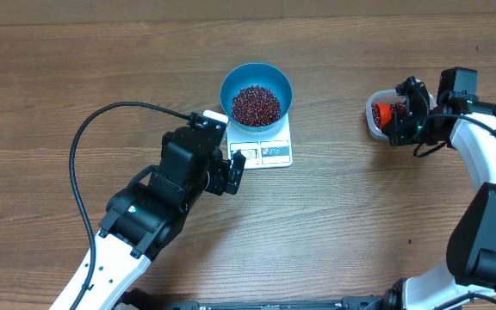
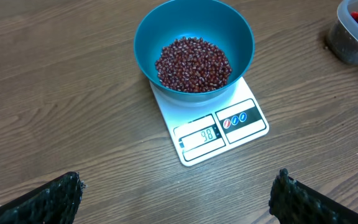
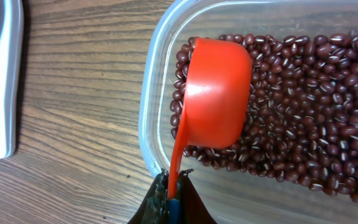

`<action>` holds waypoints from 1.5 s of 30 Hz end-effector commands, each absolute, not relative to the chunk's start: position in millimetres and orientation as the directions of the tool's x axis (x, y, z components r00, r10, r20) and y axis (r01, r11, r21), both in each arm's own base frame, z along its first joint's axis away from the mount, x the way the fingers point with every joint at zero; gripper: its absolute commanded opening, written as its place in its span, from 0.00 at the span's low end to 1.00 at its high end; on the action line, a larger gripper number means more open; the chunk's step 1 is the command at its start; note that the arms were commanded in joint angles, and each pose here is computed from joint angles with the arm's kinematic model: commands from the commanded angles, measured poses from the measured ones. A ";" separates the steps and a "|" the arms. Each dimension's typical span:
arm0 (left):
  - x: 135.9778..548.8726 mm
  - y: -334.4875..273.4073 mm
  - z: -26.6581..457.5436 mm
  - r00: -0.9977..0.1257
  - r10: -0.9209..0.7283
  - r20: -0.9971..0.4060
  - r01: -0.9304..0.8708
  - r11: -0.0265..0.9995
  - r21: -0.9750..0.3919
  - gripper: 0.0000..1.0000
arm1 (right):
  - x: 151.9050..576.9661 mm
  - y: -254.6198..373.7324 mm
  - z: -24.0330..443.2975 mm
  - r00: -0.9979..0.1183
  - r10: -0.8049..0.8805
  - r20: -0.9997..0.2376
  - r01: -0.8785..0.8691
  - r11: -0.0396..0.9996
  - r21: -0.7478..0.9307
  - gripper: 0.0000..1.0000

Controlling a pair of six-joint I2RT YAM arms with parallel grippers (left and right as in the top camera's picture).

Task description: Scoop item into bowl and weigh 150g on scale

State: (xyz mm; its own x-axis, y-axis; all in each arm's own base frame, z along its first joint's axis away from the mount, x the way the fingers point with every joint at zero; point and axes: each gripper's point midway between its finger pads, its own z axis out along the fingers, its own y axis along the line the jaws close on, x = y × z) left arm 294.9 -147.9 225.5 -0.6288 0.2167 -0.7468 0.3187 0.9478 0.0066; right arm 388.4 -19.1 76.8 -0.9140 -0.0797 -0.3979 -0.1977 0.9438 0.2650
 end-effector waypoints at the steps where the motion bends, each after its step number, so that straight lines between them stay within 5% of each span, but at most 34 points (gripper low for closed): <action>1: 295.8 -148.0 223.8 -0.630 0.219 -0.745 0.313 0.950 0.015 1.00 | 386.0 -7.0 71.6 -0.927 -0.036 -0.373 -0.176 0.921 0.348 0.04; 22: 295.8 -148.0 223.8 -0.630 0.219 -0.745 0.313 0.950 0.015 0.99 | 379.3 -43.8 75.4 -0.924 0.256 -0.285 0.096 0.875 0.475 0.04; 45: 295.8 -148.0 223.8 -0.630 0.219 -0.745 0.313 0.950 0.015 0.99 | 377.2 -55.0 116.9 -0.861 0.423 -0.283 0.069 0.648 0.759 0.04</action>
State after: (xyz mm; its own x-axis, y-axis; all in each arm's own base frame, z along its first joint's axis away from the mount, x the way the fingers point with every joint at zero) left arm 294.9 -147.9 225.5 -0.6288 0.2167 -0.7468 0.3187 0.9478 0.0066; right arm 376.7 -58.0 108.0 -0.8704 0.4027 -0.2832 0.0969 0.7042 0.7034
